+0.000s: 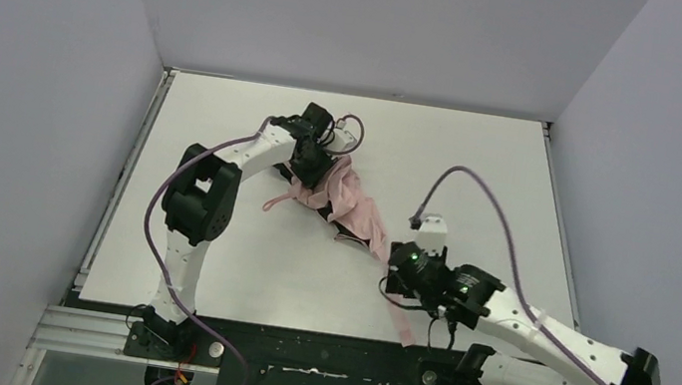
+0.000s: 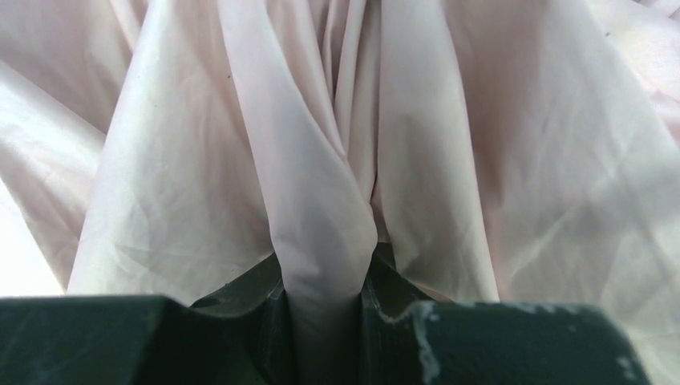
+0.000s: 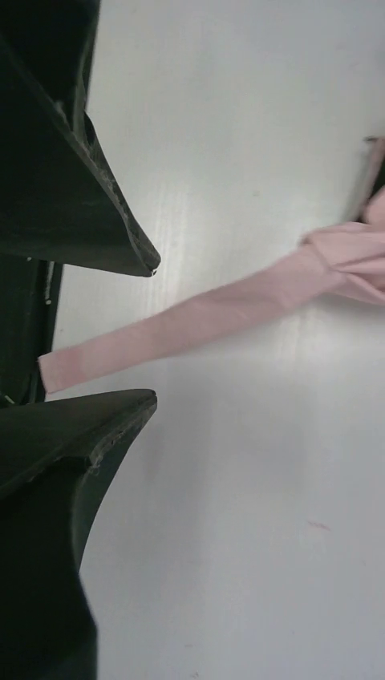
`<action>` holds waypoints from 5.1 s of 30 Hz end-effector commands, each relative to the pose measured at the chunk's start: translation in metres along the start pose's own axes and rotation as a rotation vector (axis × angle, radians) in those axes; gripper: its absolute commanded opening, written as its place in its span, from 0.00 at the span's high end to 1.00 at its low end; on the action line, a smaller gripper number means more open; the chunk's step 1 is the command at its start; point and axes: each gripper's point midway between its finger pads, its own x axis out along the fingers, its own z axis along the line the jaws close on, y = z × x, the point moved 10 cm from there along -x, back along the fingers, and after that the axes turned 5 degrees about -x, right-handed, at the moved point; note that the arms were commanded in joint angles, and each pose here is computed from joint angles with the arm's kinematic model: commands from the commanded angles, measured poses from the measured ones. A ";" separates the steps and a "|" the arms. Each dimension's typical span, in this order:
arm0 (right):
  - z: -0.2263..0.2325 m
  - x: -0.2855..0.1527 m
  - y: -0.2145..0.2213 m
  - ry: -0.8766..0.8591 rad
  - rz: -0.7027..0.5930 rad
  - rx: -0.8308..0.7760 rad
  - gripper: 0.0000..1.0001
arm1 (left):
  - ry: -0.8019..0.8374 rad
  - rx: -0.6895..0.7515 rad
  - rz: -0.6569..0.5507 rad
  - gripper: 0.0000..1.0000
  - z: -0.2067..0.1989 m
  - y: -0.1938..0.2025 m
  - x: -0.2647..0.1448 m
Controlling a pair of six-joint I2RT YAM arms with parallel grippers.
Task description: Put away the umbrella
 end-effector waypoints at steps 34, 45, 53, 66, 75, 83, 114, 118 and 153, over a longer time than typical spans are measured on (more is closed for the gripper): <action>0.009 0.075 -0.055 -0.045 -0.030 0.308 0.96 | 0.023 -0.106 0.120 1.00 -0.094 0.000 -0.001; 0.018 0.125 -0.061 -0.059 0.003 0.256 0.98 | 0.049 -0.097 0.112 1.00 -0.098 -0.002 -0.002; 0.044 0.150 -0.070 -0.250 -0.023 0.223 0.98 | 0.096 -0.079 0.115 1.00 -0.105 -0.001 0.000; 0.083 0.195 -0.089 -0.470 -0.291 0.344 1.00 | 0.207 -0.077 0.138 1.00 -0.116 0.008 0.001; 0.088 0.164 -0.085 -0.726 -0.385 0.209 0.85 | 0.114 -0.011 0.167 1.00 -0.116 0.017 0.012; 0.061 0.068 -0.059 -0.586 -0.306 0.047 0.69 | -0.040 0.048 0.166 1.00 -0.118 0.023 0.018; -0.129 0.083 -0.183 -0.217 -0.418 0.360 0.21 | -0.321 0.841 -0.230 1.00 -0.198 0.081 0.010; -0.129 0.102 -0.201 -0.294 -0.439 0.211 0.20 | -0.297 0.943 -0.340 1.00 -0.204 0.089 0.005; -0.052 0.106 -0.120 -0.799 0.193 -0.352 0.10 | -0.396 1.009 -0.597 1.00 -0.188 0.108 0.004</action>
